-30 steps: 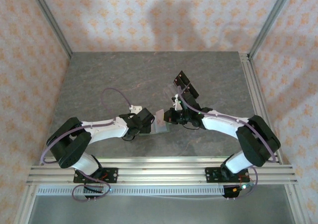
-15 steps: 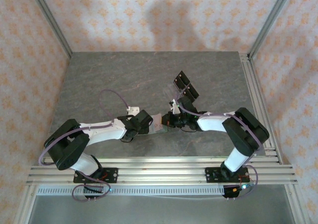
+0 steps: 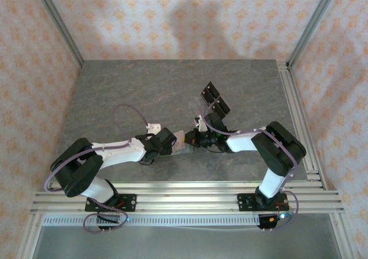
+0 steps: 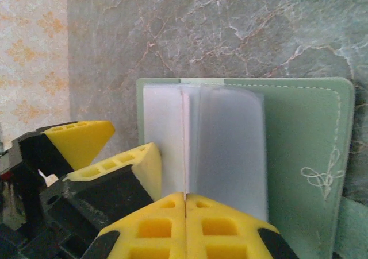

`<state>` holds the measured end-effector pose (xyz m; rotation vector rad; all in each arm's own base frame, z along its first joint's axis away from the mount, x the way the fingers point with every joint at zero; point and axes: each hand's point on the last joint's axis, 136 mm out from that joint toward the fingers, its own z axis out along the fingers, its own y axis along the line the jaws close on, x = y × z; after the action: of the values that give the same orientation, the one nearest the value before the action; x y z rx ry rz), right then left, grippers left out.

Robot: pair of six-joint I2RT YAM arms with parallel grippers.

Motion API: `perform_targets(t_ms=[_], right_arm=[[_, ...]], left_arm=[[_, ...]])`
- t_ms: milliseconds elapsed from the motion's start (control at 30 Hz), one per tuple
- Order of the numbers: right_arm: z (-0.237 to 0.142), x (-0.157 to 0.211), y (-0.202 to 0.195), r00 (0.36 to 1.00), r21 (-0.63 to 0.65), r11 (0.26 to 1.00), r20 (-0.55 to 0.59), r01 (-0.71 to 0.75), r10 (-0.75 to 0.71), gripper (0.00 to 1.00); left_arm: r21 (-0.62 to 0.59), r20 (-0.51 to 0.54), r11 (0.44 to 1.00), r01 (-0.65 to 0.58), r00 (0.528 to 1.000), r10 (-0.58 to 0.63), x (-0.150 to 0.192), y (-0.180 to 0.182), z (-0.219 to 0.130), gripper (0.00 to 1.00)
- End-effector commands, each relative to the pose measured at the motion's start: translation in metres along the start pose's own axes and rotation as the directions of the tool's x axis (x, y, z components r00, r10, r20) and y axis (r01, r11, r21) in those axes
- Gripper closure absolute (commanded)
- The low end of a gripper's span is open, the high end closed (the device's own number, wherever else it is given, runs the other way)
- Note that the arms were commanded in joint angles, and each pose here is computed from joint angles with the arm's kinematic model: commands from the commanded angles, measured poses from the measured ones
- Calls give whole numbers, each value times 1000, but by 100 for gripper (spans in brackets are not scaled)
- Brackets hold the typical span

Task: Put the credit cards into the card holder
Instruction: Insert the credit card into the card slot.

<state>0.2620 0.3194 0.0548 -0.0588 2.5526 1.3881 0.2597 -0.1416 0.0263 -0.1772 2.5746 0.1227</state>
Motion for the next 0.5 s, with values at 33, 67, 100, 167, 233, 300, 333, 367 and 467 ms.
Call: perform_targets(t_ms=[33,67,100,167,233,300,333,367,467], right_arm=[[5,2,0,1000,-23,1000,0,9,-9,100],[6,2,-2,1000,-19,1000,-1,7,-7,100],[6,2,-4,1000,-16,1000,0,7,-7,100],[8,3,-7,1000,-14,1000,-2,3,-3,100],[10,5,-10,1000,-14,1000,-9,-7,7,100],[12,6,-12,1000,-14,1000,-15,-11,10,100],[13,7,-13,1000,-16,1000,-19,-13,13,100],[14,7,-14,1000,-17,1000,-20,-16,16,100],[17,9,-15,999,-25,999,-32,-25,24,100]], left_arm=[[-102,-59,993,-56,997,50,22,29,6,1],[-103,-60,993,-55,997,49,22,30,6,1],[-102,-58,993,-53,997,48,21,30,5,1],[-103,-59,993,-54,997,48,22,30,6,1],[-105,-60,993,-54,997,48,22,31,6,1],[-105,-61,993,-54,997,48,23,31,6,1],[-105,-62,993,-55,997,49,23,31,6,1],[-106,-63,993,-55,997,49,23,31,6,1],[-104,-63,993,-55,997,49,23,31,6,1]])
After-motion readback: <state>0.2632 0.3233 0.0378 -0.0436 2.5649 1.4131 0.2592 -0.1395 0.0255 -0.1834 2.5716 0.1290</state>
